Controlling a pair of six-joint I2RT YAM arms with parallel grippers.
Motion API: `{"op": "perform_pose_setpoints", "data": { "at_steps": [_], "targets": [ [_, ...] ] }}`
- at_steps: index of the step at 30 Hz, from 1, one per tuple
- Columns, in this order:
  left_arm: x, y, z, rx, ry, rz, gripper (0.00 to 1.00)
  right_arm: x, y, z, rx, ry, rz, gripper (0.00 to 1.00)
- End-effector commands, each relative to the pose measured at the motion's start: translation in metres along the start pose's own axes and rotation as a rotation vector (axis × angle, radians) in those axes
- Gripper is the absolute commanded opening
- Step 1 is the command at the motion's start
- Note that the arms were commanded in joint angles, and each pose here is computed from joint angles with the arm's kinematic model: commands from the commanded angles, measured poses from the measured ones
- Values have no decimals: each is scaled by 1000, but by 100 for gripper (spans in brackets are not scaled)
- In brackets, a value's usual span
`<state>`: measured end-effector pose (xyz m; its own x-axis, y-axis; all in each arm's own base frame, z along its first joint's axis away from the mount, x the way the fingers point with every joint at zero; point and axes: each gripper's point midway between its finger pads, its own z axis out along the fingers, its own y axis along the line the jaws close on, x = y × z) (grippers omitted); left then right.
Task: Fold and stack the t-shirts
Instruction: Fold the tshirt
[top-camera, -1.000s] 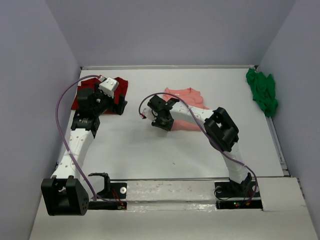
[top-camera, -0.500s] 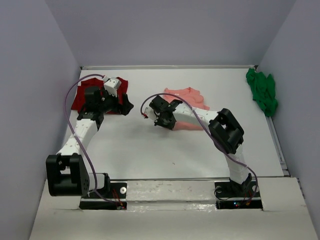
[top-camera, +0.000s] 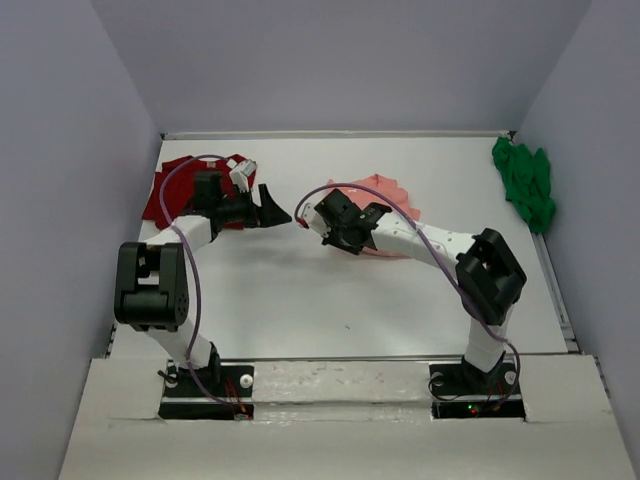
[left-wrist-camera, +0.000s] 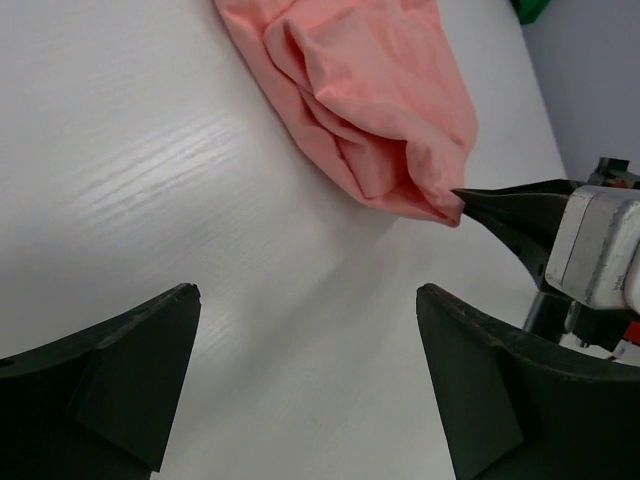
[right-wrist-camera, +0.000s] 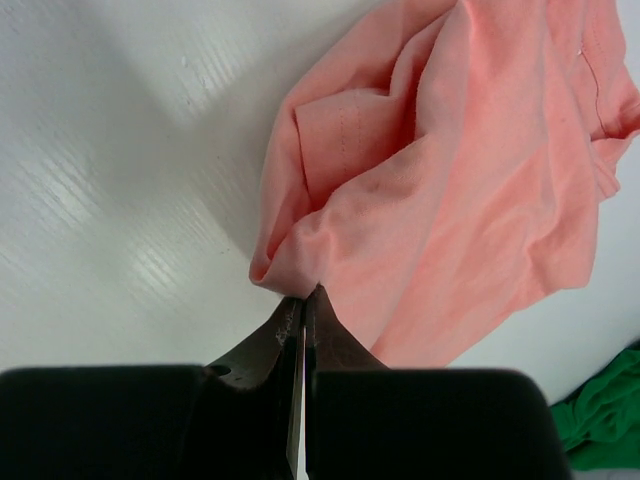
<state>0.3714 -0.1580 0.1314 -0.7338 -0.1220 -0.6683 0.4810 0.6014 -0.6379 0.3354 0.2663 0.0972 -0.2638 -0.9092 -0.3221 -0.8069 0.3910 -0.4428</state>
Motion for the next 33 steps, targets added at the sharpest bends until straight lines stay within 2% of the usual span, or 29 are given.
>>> {"op": "perform_pose_setpoints", "data": {
  "at_steps": [1,5,6,12,23,26,27,33],
  "targets": [
    [5,-27,19,202,33,-142,98,-17,-14,-12,65,-71,16,0],
    [36,-40,46,303,165,-241,90,-18,-15,-10,70,-71,9,0],
    [50,-44,56,323,210,-262,90,-18,-15,-8,73,-68,5,0],
    [76,-58,86,361,301,-373,91,-17,-18,-11,87,-74,11,0],
    [68,-54,113,405,251,-547,89,-12,-20,-23,98,-88,15,0],
    [60,-48,123,383,219,-572,92,-11,-21,-26,100,-93,16,0],
    [52,-48,125,388,201,-559,99,-11,-21,-27,102,-94,15,0],
    [43,-62,143,403,185,-556,99,-11,-24,-31,113,-98,10,0]
  ]
}}
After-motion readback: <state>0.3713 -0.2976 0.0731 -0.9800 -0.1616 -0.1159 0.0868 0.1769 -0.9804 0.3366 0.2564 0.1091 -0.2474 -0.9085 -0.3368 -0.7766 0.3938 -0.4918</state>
